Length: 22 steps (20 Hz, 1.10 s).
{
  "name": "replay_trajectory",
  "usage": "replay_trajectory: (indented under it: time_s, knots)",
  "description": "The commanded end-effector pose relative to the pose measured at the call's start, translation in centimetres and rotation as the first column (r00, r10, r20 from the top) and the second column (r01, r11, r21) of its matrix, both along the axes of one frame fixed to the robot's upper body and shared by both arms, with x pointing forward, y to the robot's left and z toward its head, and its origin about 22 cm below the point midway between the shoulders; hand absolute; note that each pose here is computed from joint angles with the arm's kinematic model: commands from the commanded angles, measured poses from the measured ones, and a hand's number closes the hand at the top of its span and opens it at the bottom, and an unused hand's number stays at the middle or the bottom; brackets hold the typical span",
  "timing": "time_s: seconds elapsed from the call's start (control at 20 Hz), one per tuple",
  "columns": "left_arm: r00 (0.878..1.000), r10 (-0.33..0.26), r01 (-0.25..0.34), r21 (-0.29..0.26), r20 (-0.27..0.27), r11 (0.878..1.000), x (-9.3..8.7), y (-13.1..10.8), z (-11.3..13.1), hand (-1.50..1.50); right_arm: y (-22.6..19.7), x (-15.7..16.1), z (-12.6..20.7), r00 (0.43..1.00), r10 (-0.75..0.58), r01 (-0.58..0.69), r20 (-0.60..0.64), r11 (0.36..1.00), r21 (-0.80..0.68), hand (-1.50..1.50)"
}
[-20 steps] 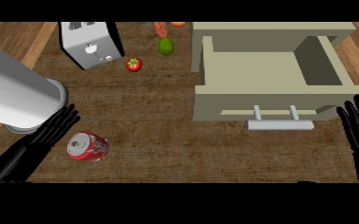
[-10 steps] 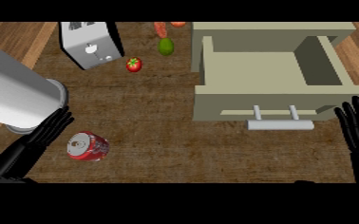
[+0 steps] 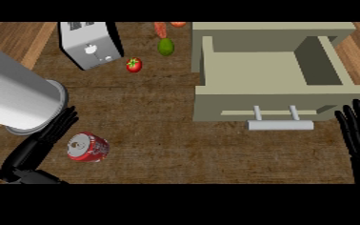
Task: Pick up the can, place it into the drawer and close the drawer
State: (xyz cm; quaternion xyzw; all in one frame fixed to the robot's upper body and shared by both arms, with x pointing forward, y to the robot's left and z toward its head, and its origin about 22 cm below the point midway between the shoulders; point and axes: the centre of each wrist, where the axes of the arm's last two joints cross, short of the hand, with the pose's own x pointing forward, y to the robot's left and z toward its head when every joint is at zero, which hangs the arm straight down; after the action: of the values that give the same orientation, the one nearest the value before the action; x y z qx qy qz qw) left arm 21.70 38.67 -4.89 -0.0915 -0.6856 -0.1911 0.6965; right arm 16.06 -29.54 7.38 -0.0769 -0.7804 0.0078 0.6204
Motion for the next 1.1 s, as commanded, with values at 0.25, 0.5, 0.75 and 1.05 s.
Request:
replay_trajectory:
  time_s: [0.25, 0.5, 0.75, 1.05]
  knots:
    - [0.999, -0.036, 0.035, -0.037, -0.019, 0.999, 0.3, -0.4, -3.8, -1.50, 0.6, -0.6, 0.0, 1.000, 0.008, -0.008, 0.007, 1.000, -0.001, -1.50]
    - [1.000, -0.022, 0.021, -0.035, -0.018, 0.999, -0.4, 2.1, -3.7, -1.50, 2.2, 0.6, -0.1, 1.000, 0.004, -0.004, 0.026, 1.000, 0.005, -1.50]
    - [0.999, -0.026, 0.025, -0.053, -0.028, 0.998, 1.4, -1.1, -5.4, -1.50, 1.9, 0.2, 1.4, 1.000, 0.002, -0.002, 0.001, 1.000, 0.011, -1.50]
    - [1.000, -0.018, 0.017, -0.051, -0.016, 0.999, 0.9, -1.0, -6.4, -1.50, 0.1, 0.9, 1.8, 1.000, 0.005, -0.005, 0.015, 1.000, 0.000, -1.50]
